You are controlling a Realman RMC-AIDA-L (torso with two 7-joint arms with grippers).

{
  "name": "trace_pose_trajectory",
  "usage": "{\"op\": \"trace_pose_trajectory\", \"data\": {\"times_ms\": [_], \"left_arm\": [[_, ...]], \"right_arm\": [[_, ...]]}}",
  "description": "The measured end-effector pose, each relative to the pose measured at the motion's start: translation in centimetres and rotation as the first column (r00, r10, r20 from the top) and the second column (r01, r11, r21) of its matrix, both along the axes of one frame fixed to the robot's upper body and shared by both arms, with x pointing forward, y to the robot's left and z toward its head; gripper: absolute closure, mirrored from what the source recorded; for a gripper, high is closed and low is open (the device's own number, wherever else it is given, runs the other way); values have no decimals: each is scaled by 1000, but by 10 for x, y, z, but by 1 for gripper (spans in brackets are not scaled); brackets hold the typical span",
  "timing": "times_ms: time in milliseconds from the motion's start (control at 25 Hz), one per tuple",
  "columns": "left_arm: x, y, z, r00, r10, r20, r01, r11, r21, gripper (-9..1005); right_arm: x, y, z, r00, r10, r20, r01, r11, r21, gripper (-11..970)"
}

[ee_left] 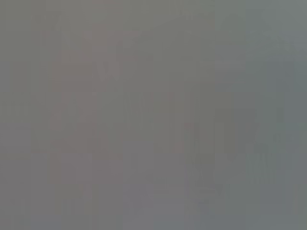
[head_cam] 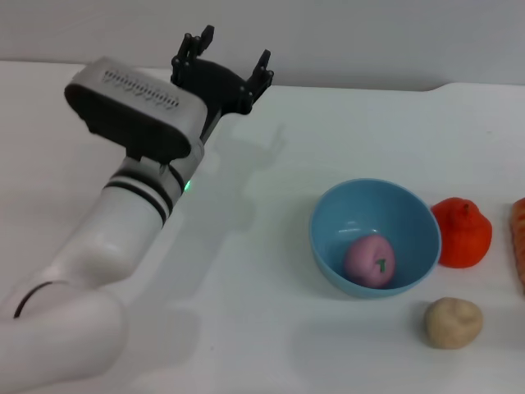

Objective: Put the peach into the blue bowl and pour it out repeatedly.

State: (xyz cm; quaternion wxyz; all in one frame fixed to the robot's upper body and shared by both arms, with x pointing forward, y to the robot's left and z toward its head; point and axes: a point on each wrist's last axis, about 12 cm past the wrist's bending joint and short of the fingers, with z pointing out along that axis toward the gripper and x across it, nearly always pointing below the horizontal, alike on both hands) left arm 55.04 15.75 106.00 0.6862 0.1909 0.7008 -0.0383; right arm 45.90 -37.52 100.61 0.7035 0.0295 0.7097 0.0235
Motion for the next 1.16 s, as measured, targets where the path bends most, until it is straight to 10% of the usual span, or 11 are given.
{"op": "trace_pose_trajectory", "data": {"times_ms": [280, 1160], "left_arm": [[-9, 8, -17, 1000, -11, -8, 11, 998, -59, 194], [-15, 9, -27, 999, -39, -34, 37, 999, -36, 194]], "right_arm": [[-14, 8, -12, 980, -198, 8, 197, 977, 84, 338], [-11, 15, -14, 978, -208, 0, 206, 971, 117, 338]]}}
